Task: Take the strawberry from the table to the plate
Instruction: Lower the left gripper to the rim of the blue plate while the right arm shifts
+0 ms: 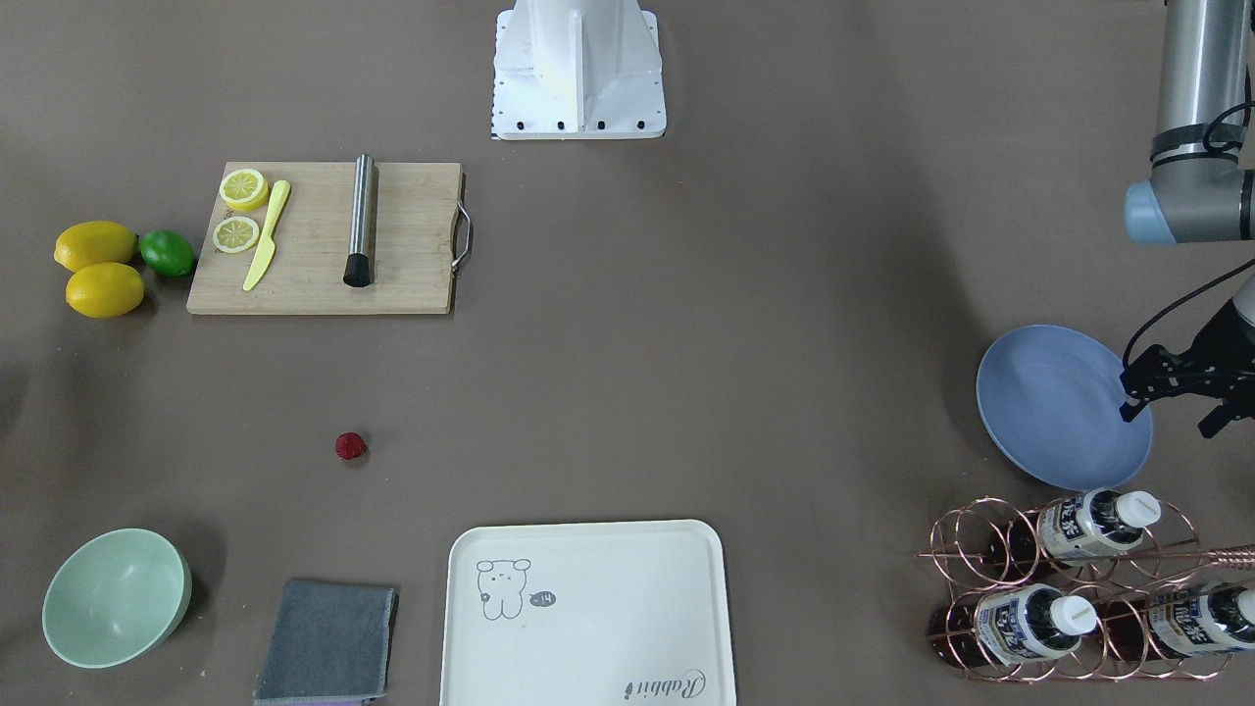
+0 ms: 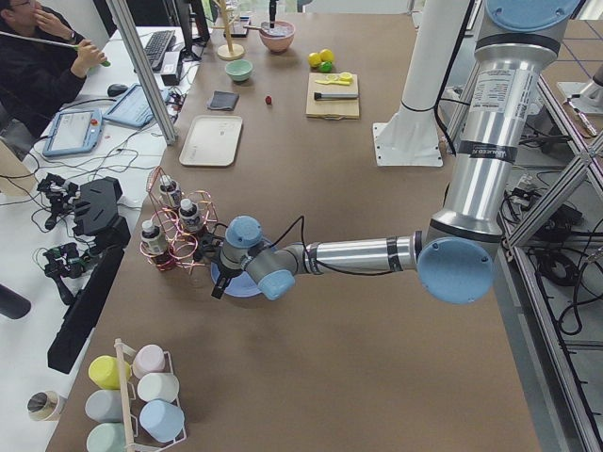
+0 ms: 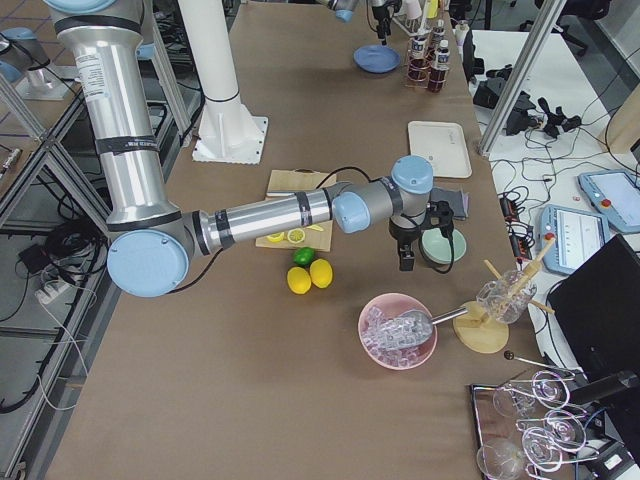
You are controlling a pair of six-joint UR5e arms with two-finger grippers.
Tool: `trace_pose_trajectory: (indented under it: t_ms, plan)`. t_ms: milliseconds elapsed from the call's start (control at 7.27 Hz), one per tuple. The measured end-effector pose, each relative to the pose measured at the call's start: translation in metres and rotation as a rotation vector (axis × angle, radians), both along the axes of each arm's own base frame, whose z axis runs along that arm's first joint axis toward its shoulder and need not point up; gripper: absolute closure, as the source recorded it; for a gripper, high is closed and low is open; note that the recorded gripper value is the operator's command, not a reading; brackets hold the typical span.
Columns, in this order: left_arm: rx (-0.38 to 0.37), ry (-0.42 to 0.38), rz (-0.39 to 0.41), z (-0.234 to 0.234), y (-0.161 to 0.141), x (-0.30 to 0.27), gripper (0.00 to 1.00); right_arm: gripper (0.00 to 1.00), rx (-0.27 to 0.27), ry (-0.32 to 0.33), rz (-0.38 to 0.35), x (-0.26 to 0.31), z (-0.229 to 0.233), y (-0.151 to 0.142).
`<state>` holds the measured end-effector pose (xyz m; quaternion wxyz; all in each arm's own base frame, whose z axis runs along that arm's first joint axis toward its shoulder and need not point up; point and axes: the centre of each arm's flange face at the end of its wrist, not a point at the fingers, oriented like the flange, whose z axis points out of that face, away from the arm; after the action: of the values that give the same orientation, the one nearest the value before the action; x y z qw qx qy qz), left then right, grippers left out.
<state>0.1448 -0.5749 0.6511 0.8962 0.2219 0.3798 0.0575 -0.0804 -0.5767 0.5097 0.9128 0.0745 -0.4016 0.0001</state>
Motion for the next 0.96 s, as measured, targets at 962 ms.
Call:
trace_pose_trajectory:
  t_ms: [962]
  plan:
    - [-0.009,0.014,0.031,0.036,0.025,0.011,0.07,0.00,0.002,-0.032,0.016,-0.033,-0.012,0.002]
